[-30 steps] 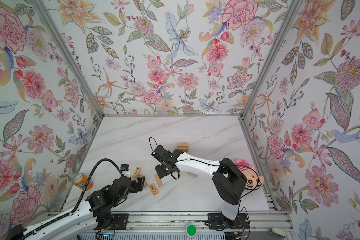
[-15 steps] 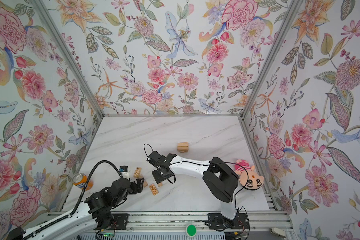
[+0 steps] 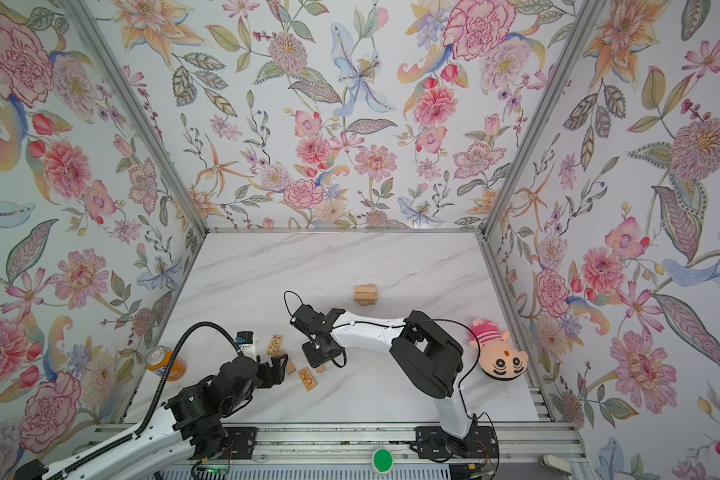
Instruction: Build the wood block tower
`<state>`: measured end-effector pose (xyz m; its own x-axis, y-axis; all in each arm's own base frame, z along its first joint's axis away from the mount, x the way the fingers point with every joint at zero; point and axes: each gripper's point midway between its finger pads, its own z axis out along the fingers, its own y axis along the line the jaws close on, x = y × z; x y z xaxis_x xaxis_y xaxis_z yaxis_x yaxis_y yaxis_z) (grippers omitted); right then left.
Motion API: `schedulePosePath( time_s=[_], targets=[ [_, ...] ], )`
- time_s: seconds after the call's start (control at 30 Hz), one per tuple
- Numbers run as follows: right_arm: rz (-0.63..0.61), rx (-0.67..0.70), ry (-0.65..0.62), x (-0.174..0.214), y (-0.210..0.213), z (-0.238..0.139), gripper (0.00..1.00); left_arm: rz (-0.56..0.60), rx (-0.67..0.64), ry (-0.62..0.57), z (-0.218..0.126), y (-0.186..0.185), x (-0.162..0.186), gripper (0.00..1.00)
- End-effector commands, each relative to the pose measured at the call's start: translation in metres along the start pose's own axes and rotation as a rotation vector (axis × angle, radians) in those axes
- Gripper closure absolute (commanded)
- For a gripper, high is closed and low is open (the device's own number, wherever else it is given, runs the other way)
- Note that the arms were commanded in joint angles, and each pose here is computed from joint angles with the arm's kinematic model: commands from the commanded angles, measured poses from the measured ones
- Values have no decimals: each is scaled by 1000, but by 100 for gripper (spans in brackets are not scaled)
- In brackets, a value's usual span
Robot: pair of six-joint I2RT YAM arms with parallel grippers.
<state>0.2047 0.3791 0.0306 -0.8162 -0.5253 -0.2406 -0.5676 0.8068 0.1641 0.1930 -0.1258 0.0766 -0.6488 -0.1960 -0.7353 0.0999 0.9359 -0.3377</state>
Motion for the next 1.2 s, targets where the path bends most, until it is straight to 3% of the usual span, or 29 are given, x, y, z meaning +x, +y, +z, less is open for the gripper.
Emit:
schedulePosePath(
  time_s=[0.0, 0.5, 1.17],
  targets=[
    [11, 8, 8, -1, 1, 5, 57, -1, -41, 6, 0, 12, 5, 8],
    [24, 33, 8, -2, -7, 5, 66, 7, -38, -1, -1, 12, 3, 7],
    [35, 22, -11, -19, -10, 2, 67, 25, -48, -24, -2, 9, -6, 5]
  ],
)
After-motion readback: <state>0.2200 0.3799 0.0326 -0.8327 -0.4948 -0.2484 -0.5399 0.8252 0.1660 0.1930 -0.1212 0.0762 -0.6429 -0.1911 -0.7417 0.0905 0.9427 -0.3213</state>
